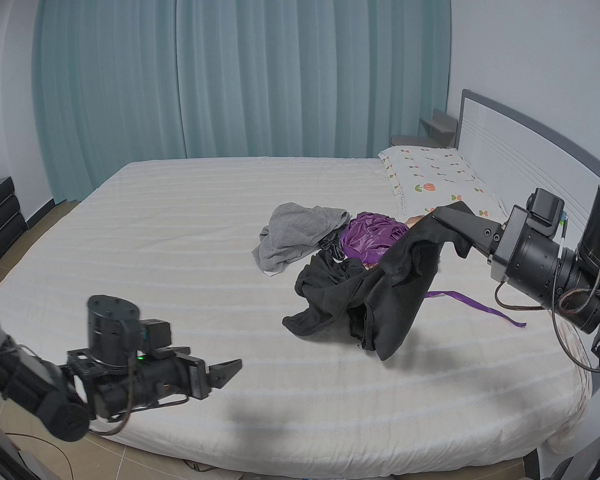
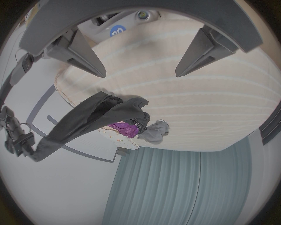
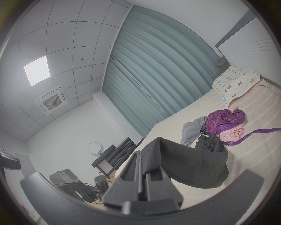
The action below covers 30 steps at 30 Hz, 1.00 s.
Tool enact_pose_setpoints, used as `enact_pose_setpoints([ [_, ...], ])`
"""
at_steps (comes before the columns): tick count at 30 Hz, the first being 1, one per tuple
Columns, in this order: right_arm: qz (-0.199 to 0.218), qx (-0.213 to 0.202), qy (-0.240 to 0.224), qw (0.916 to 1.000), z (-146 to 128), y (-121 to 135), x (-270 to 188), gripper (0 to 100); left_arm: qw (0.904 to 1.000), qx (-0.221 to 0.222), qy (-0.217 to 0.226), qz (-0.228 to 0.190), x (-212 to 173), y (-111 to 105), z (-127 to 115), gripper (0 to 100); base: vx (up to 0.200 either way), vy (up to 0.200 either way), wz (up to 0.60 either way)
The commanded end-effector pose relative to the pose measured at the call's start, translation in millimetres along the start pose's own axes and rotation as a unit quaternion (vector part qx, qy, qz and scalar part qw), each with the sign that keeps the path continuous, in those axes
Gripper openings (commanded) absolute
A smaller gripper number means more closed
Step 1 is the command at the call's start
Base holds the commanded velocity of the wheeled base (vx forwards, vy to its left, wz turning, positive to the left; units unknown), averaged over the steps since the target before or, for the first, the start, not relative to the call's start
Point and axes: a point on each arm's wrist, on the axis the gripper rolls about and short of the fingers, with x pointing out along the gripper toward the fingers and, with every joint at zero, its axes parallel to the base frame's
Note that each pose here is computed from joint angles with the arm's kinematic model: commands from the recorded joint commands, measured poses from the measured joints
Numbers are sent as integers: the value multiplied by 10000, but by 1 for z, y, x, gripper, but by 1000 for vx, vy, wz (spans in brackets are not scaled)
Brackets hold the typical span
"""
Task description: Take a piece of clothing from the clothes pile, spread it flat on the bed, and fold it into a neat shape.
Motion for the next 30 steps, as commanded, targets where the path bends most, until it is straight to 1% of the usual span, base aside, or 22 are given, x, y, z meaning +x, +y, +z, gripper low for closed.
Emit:
enact_pose_setpoints([
  [1, 279, -26, -64, 9996, 3, 14, -3, 0, 9997, -67, 244, -5, 99, -43, -28, 100, 0, 0, 0],
  [2, 297, -32, -98, 9995, 5, 16, -4, 0, 9997, -58, 243, 19, 111, -44, -31, 100, 0, 0, 0],
  [4, 312, -27, -115, 9994, 6, 17, -4, 0, 9997, -47, 237, 10, 115, -45, -32, 100, 0, 0, 0],
  [5, 392, -33, -128, 9991, 7, 20, -7, 0, 9997, -62, 247, 5, 127, -46, -34, 100, 0, 0, 0],
  [6, 392, -33, -128, 9991, 7, 20, -7, 0, 9997, -62, 247, 5, 127, -46, -34, 100, 0, 0, 0],
  [7, 503, -30, -108, 9987, 6, 26, -10, 0, 9996, -91, 260, -11, 135, -47, -36, 100, 0, 0, 0],
  [9, 584, -22, -62, 9983, 3, 29, -12, 0, 9996, -108, 273, -26, 145, -49, -39, 100, 0, 0, 0],
  [11, 655, -11, -5, 9978, 0, 33, -12, 0, 9997, -168, 177, -48, 154, -50, -37, 100, 0, 0, 0],
  [14, 695, -6, 6, 9976, -1, 35, -12, 0, 9997, -234, 89, -67, 169, -52, -35, 100, 0, 0, 0],
  [20, 702, -12, -87, 9975, 3, 37, -14, 0, 9996, -223, 86, -170, 191, -57, -40, 100, 0, 0, 0],
  [23, 715, -17, -115, 9974, 4, 38, -15, 0, 9981, -227, 182, -544, 197, -58, -44, 100, 0, 0, 0],
  [24, 714, -18, -126, 9974, 5, 38, -15, 0, 9980, -229, 174, -564, 197, -58, -44, 100, 0, 0, 0],
  [25, 693, -18, -123, 9975, 4, 37, -15, 0, 9969, -235, 190, -731, 198, -58, -44, 100, 0, 0, 0],
  [27, 687, -12, -128, 9976, 4, 37, -15, 0, 9961, -247, 80, -849, 200, -59, -43, 100, 0, 0, 0],
  [30, 677, -18, -116, 9976, 4, 36, -15, 0, 9953, -295, -114, -916, 205, -55, -42, 100, 0, 0, 0],
])
